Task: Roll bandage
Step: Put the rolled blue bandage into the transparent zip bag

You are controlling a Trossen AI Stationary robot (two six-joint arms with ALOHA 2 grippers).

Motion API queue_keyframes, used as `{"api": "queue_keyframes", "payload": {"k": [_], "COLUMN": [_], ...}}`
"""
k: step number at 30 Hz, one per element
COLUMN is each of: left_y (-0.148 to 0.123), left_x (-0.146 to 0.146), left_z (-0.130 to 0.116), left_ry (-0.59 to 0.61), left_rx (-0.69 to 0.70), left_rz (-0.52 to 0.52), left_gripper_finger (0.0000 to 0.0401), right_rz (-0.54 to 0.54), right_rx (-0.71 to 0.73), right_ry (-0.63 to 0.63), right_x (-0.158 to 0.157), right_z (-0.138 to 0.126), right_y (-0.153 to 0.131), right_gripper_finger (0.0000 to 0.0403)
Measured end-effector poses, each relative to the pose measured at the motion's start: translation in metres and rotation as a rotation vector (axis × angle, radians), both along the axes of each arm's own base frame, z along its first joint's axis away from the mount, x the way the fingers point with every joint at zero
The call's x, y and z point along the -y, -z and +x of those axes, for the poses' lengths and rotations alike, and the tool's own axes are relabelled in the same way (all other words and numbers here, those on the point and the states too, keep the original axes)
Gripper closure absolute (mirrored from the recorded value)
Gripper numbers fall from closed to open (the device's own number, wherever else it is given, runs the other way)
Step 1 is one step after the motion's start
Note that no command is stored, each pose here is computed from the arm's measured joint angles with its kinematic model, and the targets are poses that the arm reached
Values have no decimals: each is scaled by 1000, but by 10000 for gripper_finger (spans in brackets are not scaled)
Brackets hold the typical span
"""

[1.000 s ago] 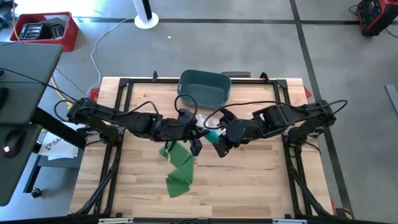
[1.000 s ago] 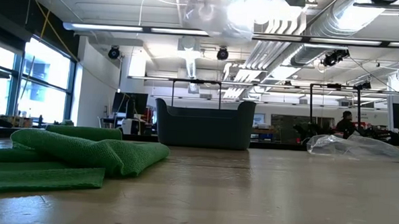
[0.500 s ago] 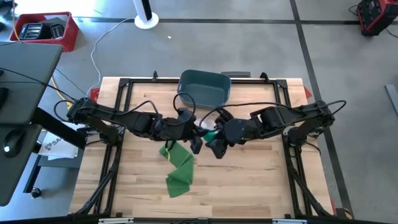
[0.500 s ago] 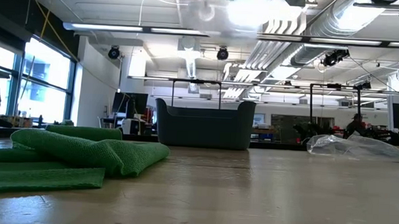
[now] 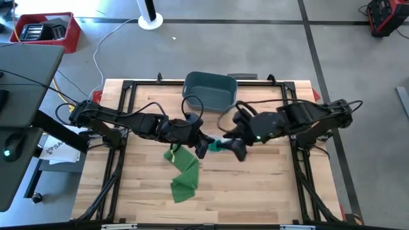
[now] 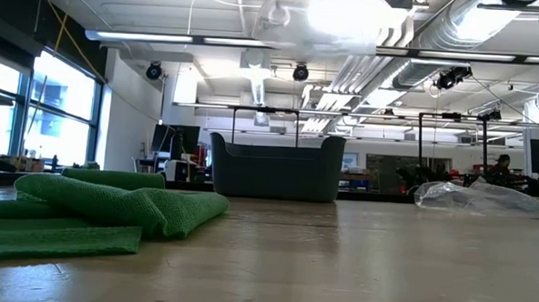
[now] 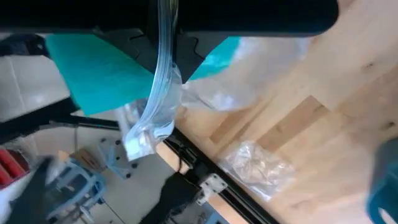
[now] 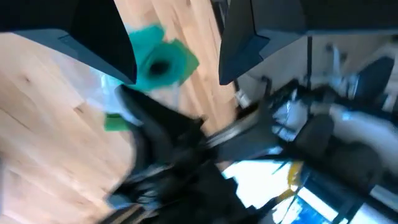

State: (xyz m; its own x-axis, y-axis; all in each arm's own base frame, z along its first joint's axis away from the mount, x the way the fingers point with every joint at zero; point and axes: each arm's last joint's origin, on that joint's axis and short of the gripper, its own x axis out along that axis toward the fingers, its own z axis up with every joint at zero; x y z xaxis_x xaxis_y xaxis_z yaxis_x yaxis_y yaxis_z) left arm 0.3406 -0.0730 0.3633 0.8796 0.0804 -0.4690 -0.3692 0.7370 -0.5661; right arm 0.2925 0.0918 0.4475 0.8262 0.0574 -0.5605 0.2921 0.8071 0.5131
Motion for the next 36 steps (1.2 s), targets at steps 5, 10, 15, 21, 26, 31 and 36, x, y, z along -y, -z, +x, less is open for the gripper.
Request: {"api": "queue_keyframes", "payload": {"k": [5, 10, 15, 21, 26, 31, 36], "left_y": [8, 8, 8, 7, 7, 2, -2], "left_x": [-5, -10, -11, -15, -15, -14, -14], "left_z": [-2, 2, 2, 3, 3, 6, 7], "left_ry": [12, 32, 46, 35, 36, 62, 67], "left_rx": [-91, -77, -74, -72, -71, -15, 29], "left_rz": [-1, -46, -29, -18, -17, 10, 10], "left_gripper_finger": [401, 401, 401, 401, 401, 401, 401], "right_rz": [-142, -280, -356, -299, -279, -284, -271], "right_rx": [-31, -126, -84, -36, -18, -123, -264], "right_ry": [-124, -249, -312, -218, -173, -154, -110], "right_x": [-12, -24, -35, -27, -16, -9, -5], "right_z": [-17, -16, 3, 16, 18, 35, 44], "right_y": [-1, 14, 22, 21, 17, 37, 59], "right_gripper_finger": [183, 183, 187, 276, 390, 385, 400]}}
